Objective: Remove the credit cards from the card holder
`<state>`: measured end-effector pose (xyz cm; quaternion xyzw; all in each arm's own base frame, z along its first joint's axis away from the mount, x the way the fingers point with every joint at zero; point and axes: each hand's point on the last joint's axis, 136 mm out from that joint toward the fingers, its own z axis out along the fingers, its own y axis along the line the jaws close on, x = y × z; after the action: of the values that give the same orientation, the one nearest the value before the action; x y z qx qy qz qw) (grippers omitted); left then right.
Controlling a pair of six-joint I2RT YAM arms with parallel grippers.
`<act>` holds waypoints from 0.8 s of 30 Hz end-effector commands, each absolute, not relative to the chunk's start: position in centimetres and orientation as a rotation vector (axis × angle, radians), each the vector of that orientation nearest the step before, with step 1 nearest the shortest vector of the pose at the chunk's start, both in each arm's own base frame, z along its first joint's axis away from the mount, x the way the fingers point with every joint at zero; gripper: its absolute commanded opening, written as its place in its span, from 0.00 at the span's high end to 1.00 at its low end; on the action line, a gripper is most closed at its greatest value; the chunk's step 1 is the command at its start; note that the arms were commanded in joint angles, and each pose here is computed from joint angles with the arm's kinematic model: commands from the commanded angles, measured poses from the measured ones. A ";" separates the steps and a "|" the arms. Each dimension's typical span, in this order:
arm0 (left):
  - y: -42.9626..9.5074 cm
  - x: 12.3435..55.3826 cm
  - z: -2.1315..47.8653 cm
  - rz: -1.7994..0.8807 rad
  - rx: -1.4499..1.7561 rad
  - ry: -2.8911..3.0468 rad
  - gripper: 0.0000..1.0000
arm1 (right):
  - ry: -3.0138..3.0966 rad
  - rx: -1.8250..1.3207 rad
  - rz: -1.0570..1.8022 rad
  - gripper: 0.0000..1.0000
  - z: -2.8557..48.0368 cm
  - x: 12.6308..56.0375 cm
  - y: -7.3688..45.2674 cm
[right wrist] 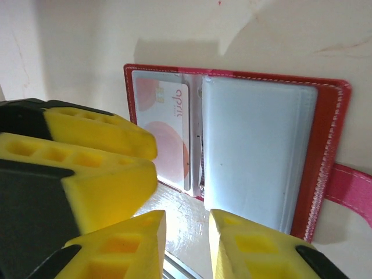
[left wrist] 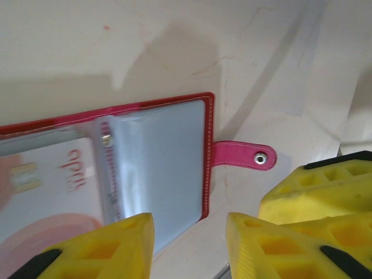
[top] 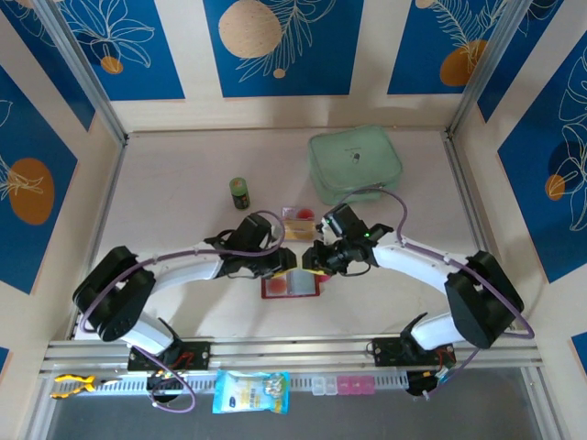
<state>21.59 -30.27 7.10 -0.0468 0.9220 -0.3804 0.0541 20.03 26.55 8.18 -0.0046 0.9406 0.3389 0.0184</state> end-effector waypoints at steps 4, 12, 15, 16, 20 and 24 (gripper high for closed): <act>-27.1 21.2 6.0 -1.072 -0.203 2.810 0.73 | 2.936 -0.072 1.093 0.77 8.5 20.2 29.2; -25.1 20.6 4.8 -1.016 -0.223 2.843 0.84 | 2.985 -0.089 1.070 0.80 6.9 19.9 30.2; -24.7 20.5 4.3 -0.996 -0.229 2.853 0.87 | 2.996 -0.092 1.063 0.81 6.4 19.9 30.4; -24.5 20.4 4.2 -0.989 -0.229 2.857 0.88 | 3.001 -0.093 1.060 0.81 6.2 19.8 30.5; -24.0 20.3 3.6 -0.951 -0.226 2.876 0.90 | 3.018 -0.093 1.061 0.81 5.5 19.7 30.7; -23.7 20.1 3.3 -0.939 -0.222 2.888 0.93 | 3.030 -0.103 1.068 0.82 5.1 19.6 31.1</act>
<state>20.55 -24.74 4.05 -0.0741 0.9411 -0.3257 0.0520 19.68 29.95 4.56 -0.0247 0.9480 0.3161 -0.0285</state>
